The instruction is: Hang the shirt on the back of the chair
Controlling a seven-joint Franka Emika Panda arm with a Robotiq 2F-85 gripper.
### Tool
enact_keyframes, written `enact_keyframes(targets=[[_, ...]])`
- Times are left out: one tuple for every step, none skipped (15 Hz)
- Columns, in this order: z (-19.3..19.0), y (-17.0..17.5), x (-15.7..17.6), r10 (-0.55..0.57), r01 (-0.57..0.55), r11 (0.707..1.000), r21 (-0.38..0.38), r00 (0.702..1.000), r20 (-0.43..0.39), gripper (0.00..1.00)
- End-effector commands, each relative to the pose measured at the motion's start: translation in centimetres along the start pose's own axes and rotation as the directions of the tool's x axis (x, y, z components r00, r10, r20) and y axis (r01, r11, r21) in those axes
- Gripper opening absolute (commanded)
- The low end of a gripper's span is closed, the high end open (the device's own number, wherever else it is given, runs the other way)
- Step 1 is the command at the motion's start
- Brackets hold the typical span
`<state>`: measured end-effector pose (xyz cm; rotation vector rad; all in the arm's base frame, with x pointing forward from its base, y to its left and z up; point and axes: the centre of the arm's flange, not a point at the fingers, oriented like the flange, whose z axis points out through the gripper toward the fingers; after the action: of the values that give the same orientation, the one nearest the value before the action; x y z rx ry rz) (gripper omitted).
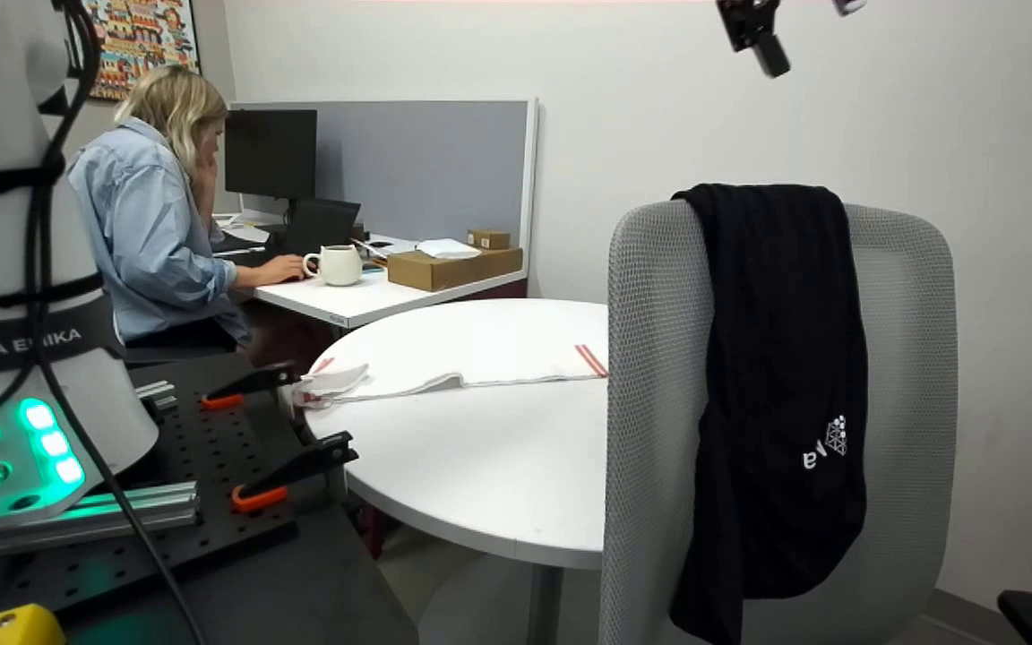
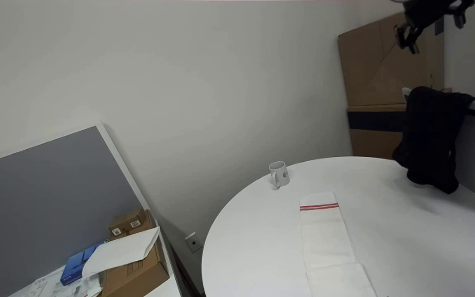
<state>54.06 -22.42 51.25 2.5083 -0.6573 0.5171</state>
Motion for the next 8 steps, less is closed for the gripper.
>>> enact_keyframes(targets=[[-0.9, -6.6, -7.6, -0.107, 0.107, 0.989, 0.098, 0.994, 0.0, 1.0], [-1.2, -8.5, -9.5, -0.128, 0.127, 0.983, 0.131, 0.992, 0.005, 1.0], [-1.5, -9.7, -10.7, -0.147, 0.14, 0.972, 0.189, 0.989, 0.022, 1.0], [-1.7, -10.7, -11.6, -0.159, 0.144, 0.96, 0.24, 0.986, 0.046, 1.0], [-2.0, -11.4, -12.7, -0.175, 0.145, 0.943, 0.3, 0.982, 0.075, 1.0], [-2.1, -12.1, -13.4, -0.185, 0.139, 0.928, 0.346, 0.977, 0.102, 1.0], [-1.9, -12.7, -14.4, -0.196, 0.129, 0.912, 0.389, 0.971, 0.136, 1.0], [-1.7, -13.2, -15.2, -0.206, 0.12, 0.902, 0.414, 0.964, 0.169, 1.0]])
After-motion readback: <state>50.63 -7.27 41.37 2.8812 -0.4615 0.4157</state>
